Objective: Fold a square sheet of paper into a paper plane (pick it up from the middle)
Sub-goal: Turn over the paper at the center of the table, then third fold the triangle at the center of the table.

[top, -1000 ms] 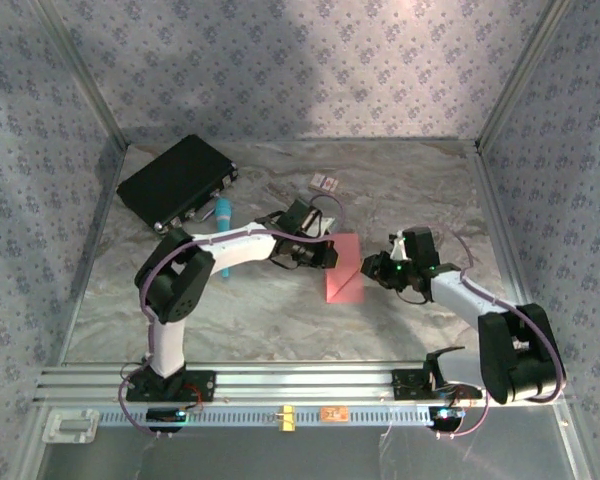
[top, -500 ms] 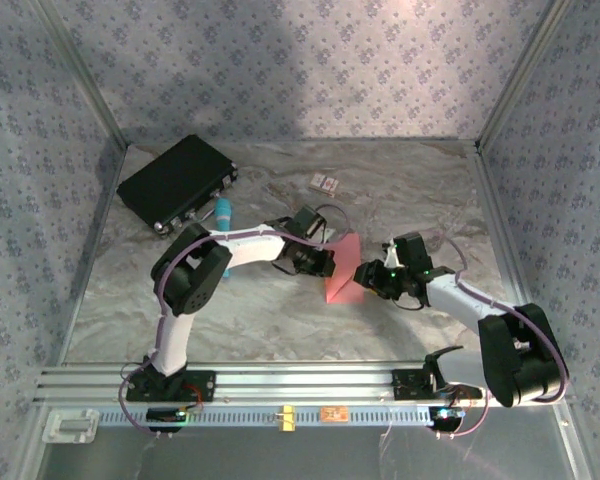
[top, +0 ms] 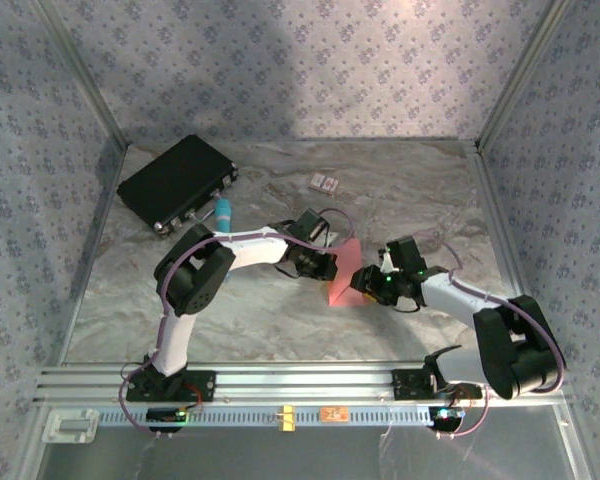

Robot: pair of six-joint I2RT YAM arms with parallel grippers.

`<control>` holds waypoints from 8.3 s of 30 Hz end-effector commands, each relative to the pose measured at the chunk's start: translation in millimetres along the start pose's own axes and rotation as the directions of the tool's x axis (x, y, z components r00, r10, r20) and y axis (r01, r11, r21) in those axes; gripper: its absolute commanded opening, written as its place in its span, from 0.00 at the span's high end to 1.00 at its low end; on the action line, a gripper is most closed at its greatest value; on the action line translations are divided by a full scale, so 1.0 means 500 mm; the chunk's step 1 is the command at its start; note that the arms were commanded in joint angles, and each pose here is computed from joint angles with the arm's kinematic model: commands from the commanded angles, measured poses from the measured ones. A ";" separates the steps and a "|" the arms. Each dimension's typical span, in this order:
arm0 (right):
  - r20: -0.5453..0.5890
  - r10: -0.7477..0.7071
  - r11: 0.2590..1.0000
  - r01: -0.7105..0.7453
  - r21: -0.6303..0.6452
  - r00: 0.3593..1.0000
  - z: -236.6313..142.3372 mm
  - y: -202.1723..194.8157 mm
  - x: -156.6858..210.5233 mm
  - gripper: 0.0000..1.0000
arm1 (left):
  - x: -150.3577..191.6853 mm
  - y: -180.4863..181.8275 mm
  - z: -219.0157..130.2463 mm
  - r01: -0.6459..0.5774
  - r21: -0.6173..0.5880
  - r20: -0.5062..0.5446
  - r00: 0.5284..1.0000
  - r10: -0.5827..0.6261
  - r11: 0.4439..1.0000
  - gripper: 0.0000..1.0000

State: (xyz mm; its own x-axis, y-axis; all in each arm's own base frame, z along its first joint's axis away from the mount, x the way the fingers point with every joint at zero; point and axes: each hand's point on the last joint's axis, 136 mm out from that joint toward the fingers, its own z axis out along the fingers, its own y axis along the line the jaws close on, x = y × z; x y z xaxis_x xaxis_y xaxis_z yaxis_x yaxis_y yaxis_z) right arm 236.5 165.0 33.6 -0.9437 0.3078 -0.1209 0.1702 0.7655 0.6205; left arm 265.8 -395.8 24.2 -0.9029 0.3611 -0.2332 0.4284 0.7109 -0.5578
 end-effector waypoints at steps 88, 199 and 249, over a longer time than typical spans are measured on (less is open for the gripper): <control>0.073 0.050 0.975 -0.033 -0.218 0.996 0.026 0.016 -0.123 0.91 | -0.019 -0.047 -0.061 -0.022 0.040 0.092 0.996 0.018 0.999 0.83; -0.104 -0.032 0.992 0.019 -0.123 0.994 0.079 0.011 -0.067 0.92 | -0.005 0.086 -0.159 0.283 -0.034 0.241 0.933 -0.267 0.958 0.52; -0.063 0.092 0.993 -0.097 -0.066 0.994 0.093 -0.042 -0.041 0.93 | -0.023 0.065 -0.058 0.398 0.172 0.100 0.903 -0.418 0.901 0.72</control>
State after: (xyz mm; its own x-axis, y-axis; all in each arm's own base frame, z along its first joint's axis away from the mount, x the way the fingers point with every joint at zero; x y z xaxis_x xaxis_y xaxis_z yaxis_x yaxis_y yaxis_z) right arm 286.4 182.5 18.2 -0.9463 0.3137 -0.0787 0.1452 0.6293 0.7635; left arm 288.0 -350.9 29.4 -0.9980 -0.0384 -0.0503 0.0090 0.7009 -0.7132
